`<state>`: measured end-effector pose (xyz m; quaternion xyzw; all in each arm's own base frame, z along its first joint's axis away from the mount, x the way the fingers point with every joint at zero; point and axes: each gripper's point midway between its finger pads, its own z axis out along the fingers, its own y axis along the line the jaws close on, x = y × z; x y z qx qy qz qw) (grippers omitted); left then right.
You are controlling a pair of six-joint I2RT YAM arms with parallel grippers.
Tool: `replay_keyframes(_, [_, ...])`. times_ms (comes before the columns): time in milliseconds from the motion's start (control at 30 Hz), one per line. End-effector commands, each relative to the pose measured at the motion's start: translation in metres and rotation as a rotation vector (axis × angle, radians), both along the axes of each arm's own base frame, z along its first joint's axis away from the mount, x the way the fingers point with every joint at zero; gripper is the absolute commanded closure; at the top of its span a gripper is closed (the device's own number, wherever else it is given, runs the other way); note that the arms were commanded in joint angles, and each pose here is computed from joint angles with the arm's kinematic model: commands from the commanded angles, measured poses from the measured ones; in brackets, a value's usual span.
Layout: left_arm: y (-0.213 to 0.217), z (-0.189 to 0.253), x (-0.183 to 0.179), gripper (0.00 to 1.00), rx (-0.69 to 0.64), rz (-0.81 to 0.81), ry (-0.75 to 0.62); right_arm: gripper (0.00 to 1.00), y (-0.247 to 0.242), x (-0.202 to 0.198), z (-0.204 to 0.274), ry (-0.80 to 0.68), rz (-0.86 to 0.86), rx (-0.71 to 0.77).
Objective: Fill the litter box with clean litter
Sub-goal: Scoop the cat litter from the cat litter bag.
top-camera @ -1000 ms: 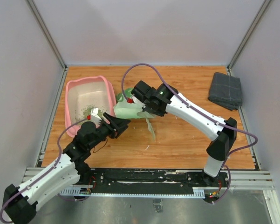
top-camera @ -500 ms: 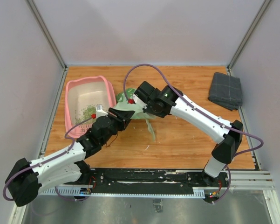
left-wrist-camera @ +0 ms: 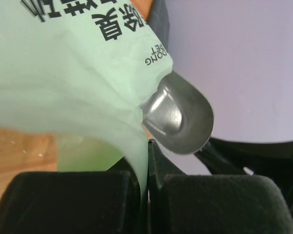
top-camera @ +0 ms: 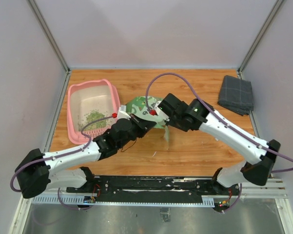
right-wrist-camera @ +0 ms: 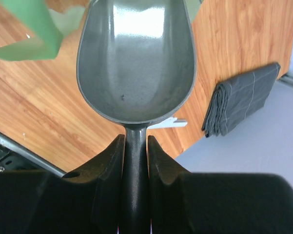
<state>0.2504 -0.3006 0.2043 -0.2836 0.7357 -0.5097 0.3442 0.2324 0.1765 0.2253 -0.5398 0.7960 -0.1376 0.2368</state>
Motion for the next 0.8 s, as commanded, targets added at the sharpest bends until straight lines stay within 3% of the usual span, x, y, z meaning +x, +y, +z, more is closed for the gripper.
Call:
replay_keyframes(0, [-0.051, 0.06, -0.051, 1.0, -0.105, -0.224, -0.11, 0.99, -0.033, -0.021, 0.007, 0.005, -0.089, 0.034])
replay_keyframes(167, [-0.052, 0.062, -0.08, 1.0, -0.11, -0.255, -0.121, 0.99, -0.044, -0.052, -0.002, 0.055, -0.078, 0.033])
replay_keyframes(300, [-0.022, 0.043, -0.073, 1.0, -0.02, -0.16, -0.103, 0.99, -0.036, -0.066, 0.001, 0.047, 0.017, 0.0])
replay_keyframes(533, [0.023, 0.045, -0.044, 1.0, 0.05, -0.067, -0.138, 0.99, -0.015, -0.046, 0.021, -0.009, 0.048, -0.184])
replay_keyframes(767, [0.035, 0.005, -0.029, 0.96, 0.055, -0.087, -0.064, 0.99, 0.005, -0.025, 0.006, -0.005, 0.03, -0.246])
